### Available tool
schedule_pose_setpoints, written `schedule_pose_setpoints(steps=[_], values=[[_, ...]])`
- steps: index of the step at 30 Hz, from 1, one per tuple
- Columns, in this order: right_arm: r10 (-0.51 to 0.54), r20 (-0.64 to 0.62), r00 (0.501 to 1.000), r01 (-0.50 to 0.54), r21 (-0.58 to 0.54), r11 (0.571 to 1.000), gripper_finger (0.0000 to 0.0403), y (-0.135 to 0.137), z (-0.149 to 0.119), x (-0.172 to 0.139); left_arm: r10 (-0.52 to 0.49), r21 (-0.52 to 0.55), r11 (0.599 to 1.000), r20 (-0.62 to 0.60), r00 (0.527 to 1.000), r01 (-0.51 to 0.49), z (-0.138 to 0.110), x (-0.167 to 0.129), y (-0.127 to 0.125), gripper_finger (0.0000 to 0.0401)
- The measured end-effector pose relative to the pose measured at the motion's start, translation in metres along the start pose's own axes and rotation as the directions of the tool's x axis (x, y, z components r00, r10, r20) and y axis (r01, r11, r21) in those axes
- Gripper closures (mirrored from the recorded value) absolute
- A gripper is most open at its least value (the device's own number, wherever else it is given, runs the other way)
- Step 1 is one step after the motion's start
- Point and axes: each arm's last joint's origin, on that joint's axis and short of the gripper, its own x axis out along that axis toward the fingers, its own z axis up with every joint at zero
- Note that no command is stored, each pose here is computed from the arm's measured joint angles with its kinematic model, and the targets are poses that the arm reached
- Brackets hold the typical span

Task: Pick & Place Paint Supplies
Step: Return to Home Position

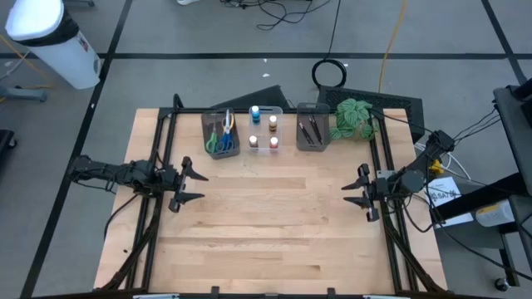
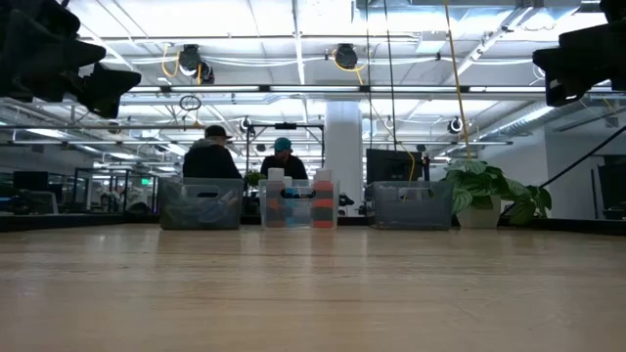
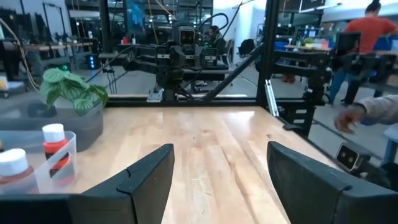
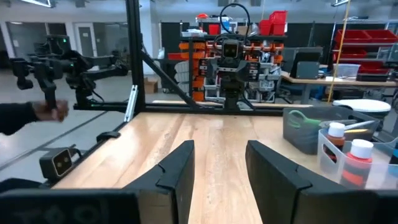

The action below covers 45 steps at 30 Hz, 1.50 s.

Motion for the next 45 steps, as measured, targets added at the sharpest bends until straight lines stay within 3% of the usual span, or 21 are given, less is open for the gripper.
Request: schedule_pose_setpoints(steps=[7, 45], values=[[0.0, 0.006, 1.0, 0.0, -0.004, 1.0, 0.0273, 0.0, 0.0007, 0.0, 0.0, 0.111, 0.994, 0.005, 1.0, -0.001, 0.0005, 0.0, 0.0, 0.0132], [0.001, 0.009, 1.0, -0.001, -0.001, 1.0, 0.0273, 0.0001, 0.001, 0.0, 0.0, 0.085, 0.996, 0.033, 0.999, -0.003, 0.0028, 0.0, -0.0001, 0.0132]])
